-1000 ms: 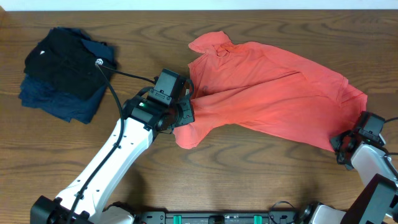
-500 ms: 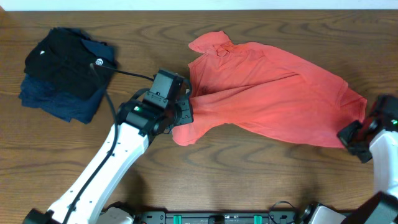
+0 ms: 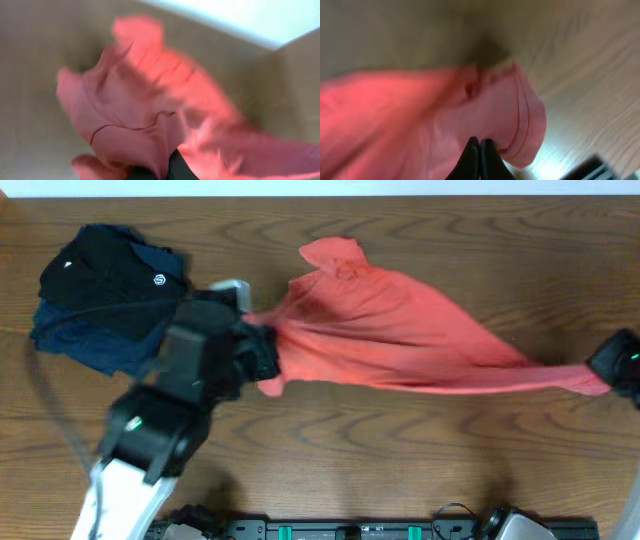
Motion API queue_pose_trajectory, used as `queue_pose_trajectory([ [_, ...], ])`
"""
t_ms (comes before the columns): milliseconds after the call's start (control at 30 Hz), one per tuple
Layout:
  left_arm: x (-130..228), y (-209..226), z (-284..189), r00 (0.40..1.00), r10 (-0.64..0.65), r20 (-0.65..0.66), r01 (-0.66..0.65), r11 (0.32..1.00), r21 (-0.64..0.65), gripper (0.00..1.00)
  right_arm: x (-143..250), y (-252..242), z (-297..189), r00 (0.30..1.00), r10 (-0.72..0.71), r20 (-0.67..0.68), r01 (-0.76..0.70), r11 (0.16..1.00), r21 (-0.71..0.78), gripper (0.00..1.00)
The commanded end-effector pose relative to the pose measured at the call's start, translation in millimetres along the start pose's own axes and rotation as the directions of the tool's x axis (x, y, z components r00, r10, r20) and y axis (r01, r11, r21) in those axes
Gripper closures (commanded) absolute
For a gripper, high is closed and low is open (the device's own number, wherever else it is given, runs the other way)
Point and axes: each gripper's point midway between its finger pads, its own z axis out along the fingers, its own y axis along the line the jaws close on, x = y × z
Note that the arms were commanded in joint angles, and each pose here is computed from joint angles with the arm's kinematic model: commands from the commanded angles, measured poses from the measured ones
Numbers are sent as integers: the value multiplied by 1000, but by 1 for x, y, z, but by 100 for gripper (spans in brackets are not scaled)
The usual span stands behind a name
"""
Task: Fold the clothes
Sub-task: 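Lift the shirt with both grippers, shake and lay it flat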
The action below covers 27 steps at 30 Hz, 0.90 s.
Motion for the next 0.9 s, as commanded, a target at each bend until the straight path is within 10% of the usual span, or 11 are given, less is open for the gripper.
queue_pose_trajectory([
  [0, -55, -26, -70, 970, 26, 243, -49, 995, 87, 94, -25, 14, -63, 984, -38, 175, 52, 996, -73, 99],
  [367, -119, -50, -158, 825, 52, 562, -144, 982, 121, 94, -62, 29, -169, 888, -25, 459, 99, 985, -138, 99],
  [867, -172, -27, 61, 894, 148, 422, -174, 984, 24, 94, -137, 94, 8, 970, -107, 218, 149, 972, -183, 99],
])
